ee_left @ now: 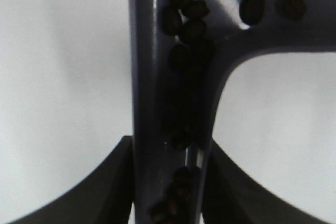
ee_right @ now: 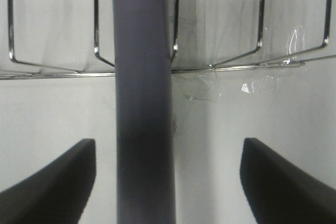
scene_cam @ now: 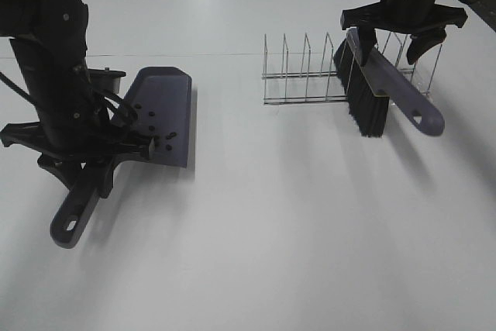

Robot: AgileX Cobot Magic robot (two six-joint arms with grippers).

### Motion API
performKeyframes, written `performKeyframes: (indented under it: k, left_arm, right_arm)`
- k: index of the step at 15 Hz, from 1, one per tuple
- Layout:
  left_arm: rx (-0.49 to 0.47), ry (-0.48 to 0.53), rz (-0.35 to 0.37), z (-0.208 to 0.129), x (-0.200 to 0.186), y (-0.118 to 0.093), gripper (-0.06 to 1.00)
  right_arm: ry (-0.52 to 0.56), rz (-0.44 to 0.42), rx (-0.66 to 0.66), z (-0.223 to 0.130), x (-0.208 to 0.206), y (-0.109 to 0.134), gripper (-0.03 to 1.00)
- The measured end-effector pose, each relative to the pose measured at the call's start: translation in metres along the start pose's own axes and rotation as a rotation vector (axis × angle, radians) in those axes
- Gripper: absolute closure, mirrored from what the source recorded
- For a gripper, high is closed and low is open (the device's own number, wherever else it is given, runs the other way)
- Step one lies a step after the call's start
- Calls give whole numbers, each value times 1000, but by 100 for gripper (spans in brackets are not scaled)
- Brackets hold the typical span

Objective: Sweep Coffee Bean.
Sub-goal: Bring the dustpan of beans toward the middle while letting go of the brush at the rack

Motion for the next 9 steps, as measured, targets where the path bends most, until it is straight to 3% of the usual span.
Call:
performKeyframes:
  k: [2, 5, 9]
  left_arm:
    - [-2, 2, -3, 0, 0, 0, 62]
    - [-11, 9, -15, -1, 0, -2, 62]
    - [-39, 32, -53, -3, 0, -6, 62]
  right_arm:
    - [8, -1, -11, -1, 0, 0, 23]
    - [7, -1, -21, -1, -5, 0, 21]
    - [-100, 7, -106, 2, -62, -2, 21]
Point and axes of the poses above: a point on each arm's last joint axis where the gripper is mounted, x pointing out along that axis toward the gripper, y along the wrist's bending axis when the last joint is at zero, z = x × y, the point moved 2 cm from there along x, pointing out along that axis toward the gripper, and after that the axes turned 12 degrees about -x, right-handed, at the moved point
